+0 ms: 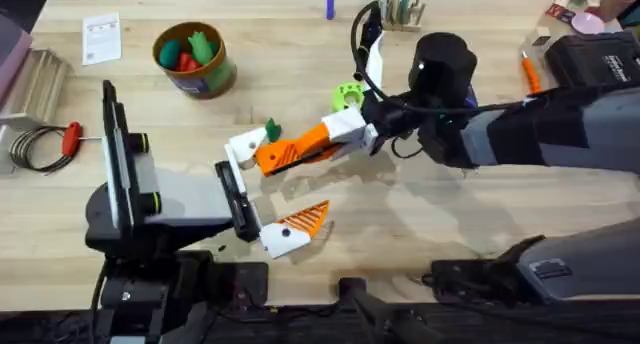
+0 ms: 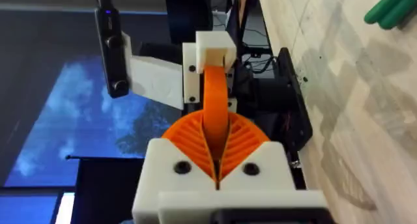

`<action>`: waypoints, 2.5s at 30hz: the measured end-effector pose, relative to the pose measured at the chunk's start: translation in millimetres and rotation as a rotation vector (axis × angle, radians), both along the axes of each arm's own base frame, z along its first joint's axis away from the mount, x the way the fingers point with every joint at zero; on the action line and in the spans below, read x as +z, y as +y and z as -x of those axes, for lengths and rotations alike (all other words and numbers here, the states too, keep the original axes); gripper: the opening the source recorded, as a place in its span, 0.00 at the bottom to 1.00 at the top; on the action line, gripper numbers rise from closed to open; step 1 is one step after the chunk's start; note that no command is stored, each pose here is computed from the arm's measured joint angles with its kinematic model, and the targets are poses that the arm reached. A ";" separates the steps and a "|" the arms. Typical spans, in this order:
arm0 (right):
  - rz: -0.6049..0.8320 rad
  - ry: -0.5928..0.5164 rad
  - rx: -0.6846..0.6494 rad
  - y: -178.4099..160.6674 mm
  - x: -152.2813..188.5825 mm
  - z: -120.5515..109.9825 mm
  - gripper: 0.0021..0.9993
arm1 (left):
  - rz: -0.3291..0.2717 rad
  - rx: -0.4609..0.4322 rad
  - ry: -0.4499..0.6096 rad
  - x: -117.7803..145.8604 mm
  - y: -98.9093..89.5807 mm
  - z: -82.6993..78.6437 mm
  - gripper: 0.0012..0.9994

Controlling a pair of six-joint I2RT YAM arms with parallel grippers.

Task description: Pick up the gripper from the table and insert it into the empty holder that is missing its gripper. Then pick up a screw, insert it into the mounting hole, and use the screwdriver to tighten it. Finally, clean up the table by picking up the vegetable and placing it into the bucket.

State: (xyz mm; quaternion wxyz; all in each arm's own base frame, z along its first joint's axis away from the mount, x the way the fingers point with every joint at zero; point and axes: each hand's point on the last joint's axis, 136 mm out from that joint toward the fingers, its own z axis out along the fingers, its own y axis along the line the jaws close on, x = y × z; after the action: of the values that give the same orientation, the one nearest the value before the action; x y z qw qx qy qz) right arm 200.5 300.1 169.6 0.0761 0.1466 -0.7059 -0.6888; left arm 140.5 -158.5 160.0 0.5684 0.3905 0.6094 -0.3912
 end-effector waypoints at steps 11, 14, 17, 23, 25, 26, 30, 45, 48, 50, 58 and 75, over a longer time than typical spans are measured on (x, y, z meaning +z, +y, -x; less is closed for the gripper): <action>0.003 0.001 -0.009 2.0 -0.4 -0.7 0.01 | 0.000 0.000 0.000 0.0 0.0 -0.1 0.99; 0.005 -0.001 -0.013 3.7 -0.4 -0.9 0.01 | 0.000 0.002 0.000 0.0 0.1 -0.2 0.99; 0.004 -0.005 -0.016 4.7 0.7 -1.9 0.01 | 0.000 0.004 -0.001 0.0 0.3 -0.6 0.99; 0.007 -0.003 -0.031 5.9 1.4 -5.2 0.01 | -0.001 0.012 -0.001 -0.1 1.0 -1.9 0.99; 0.009 0.002 -0.034 6.7 0.2 -6.3 0.01 | -0.002 0.015 -0.001 -0.1 1.2 -2.4 0.99; 0.011 0.006 -0.034 7.3 -0.7 -7.3 0.01 | -0.002 0.018 -0.001 -0.1 1.5 -2.9 0.99; 0.012 0.009 -0.032 10.4 -3.1 -11.8 0.01 | -0.002 0.036 0.001 -0.2 3.2 -5.7 0.99; 0.012 -0.007 -0.062 16.0 -1.2 -20.2 0.01 | -0.003 0.052 -0.001 -0.3 4.5 -8.2 0.99; 0.015 -0.011 -0.077 18.4 -1.5 -22.0 0.01 | -0.002 0.045 0.000 -0.2 4.0 -7.1 0.99; 0.016 -0.015 -0.086 20.7 -1.0 -23.2 0.01 | -0.003 0.045 0.000 -0.2 4.0 -7.1 0.99; 0.018 -0.025 -0.104 27.8 1.3 -25.6 0.01 | -0.004 0.050 -0.002 -0.2 4.4 -7.9 0.99; 0.015 -0.030 -0.070 46.2 0.4 -32.3 0.01 | -0.006 0.088 -0.004 -0.1 7.9 -13.8 0.99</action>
State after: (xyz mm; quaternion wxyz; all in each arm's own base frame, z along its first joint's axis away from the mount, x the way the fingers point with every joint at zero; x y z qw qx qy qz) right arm 232.8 346.3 170.0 0.0424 0.1318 -0.7167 -0.6835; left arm 154.3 -150.6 159.8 0.5851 0.3657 0.6261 -0.3632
